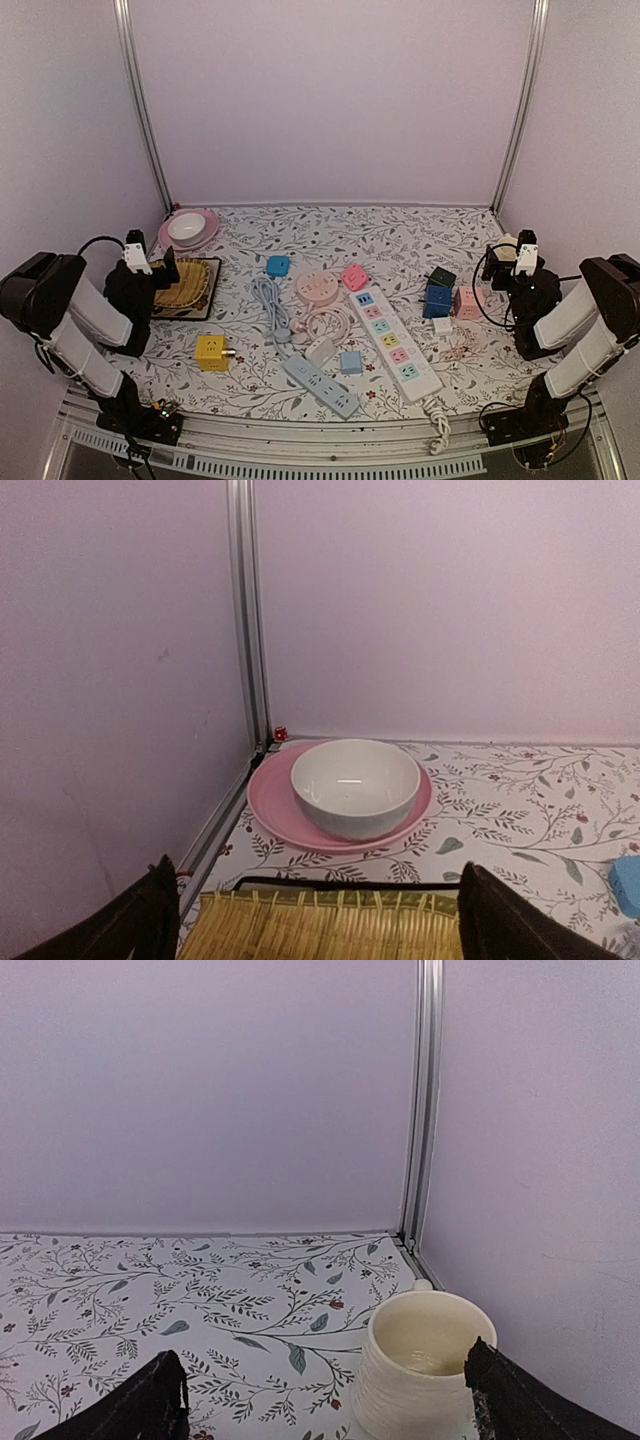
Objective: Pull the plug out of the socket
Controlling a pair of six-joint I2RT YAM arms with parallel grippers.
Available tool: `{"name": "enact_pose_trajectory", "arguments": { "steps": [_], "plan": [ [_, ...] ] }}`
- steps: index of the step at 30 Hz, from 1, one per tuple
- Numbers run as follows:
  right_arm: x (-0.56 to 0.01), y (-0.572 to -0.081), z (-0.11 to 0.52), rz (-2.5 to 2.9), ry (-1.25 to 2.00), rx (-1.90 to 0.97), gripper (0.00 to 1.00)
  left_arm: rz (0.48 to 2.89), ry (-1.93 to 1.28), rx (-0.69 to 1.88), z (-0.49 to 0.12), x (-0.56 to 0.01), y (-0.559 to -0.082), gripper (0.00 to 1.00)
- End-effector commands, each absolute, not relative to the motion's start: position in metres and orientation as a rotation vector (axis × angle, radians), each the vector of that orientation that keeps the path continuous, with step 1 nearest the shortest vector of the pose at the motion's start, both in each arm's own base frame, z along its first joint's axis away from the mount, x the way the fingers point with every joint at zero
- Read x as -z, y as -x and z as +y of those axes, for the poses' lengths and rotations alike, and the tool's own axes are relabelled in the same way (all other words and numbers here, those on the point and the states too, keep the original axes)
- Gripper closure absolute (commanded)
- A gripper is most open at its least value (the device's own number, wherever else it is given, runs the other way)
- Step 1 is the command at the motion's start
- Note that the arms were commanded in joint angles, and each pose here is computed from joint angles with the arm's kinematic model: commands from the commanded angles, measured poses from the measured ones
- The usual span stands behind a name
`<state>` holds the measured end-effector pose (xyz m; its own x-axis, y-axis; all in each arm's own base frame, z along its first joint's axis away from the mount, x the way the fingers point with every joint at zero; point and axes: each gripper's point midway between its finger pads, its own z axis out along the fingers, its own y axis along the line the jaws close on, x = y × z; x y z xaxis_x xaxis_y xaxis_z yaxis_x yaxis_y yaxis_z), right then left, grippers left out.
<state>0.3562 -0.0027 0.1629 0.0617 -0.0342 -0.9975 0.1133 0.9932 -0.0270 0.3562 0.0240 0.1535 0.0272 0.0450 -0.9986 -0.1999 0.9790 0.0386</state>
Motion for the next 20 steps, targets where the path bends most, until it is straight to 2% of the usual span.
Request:
{"name": "enact_pose_trajectory", "arguments": {
  "steps": [1,20],
  "plan": [
    [-0.1687,-0.3579,-0.0061,1.482,-0.077,0.121,0.01,1.563,0.023,-0.163,0.011,-0.1576,-0.3799,0.03],
    [-0.1666,-0.3625,-0.0074,1.498,-0.085,0.121,0.01,1.562,0.023,-0.156,0.0103,-0.1576,-0.3793,0.03]
  ]
}}
